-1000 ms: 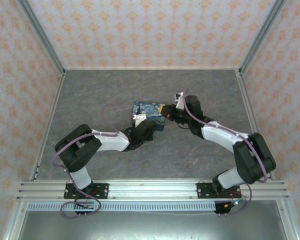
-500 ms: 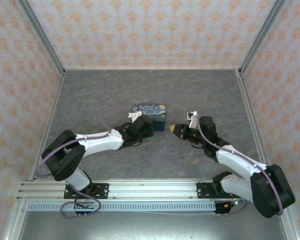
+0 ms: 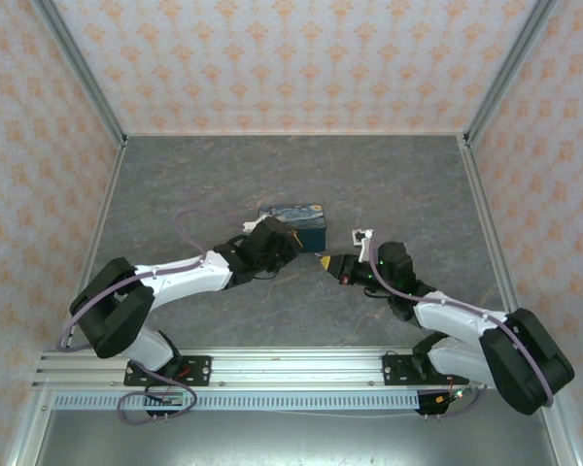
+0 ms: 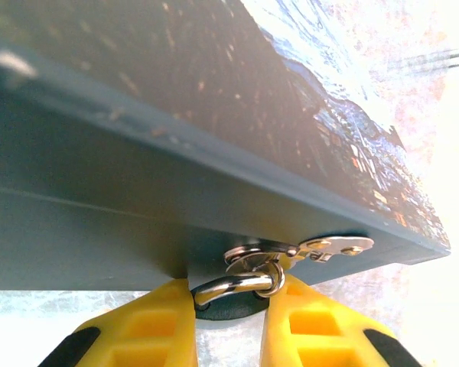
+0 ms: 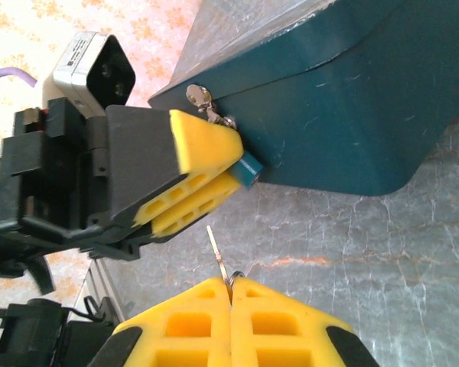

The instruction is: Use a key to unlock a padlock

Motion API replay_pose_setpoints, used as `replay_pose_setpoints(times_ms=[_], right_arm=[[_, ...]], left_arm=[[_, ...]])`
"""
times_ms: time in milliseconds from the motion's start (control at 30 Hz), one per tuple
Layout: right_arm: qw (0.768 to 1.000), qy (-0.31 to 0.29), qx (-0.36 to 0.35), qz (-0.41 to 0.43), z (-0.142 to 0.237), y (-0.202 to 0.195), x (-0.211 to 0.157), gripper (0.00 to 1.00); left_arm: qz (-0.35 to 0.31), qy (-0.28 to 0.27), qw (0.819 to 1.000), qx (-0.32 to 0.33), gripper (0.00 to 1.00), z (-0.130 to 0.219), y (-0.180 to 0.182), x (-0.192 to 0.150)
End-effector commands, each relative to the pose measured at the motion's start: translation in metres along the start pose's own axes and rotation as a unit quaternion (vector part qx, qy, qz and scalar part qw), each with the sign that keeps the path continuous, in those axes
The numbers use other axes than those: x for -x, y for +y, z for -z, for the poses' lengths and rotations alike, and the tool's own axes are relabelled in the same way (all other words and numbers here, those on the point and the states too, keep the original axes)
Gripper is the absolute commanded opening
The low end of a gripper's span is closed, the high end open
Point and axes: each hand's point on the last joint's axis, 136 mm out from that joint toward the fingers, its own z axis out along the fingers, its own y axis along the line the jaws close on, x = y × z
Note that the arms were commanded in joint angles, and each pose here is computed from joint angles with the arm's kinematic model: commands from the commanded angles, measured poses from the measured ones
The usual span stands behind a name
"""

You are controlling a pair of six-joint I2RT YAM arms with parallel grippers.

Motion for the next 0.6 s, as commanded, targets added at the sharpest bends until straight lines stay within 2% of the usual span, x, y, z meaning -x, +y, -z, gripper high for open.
replay_pose_setpoints(times_ms=[0,267,567], right_arm=[[0.998,-0.040,0.029,0.047,-0.006,0.016,0.018,0.00],[0.997,-0.026,0.034,0.062,-0.026,0.014,0.013,0.00],[0.996,-0.027,0.046,0.072,-0.034,0.018,0.013,0.00]], left_arm=[[0.044,-0.012,0.997,-0.062,0.09,0.017,-0.029,0.010],[0.083,-0.013,0.993,-0.081,0.08,0.030,-0.033,0.014],[0.096,-0.013,0.991,-0.090,0.08,0.040,-0.036,0.016]])
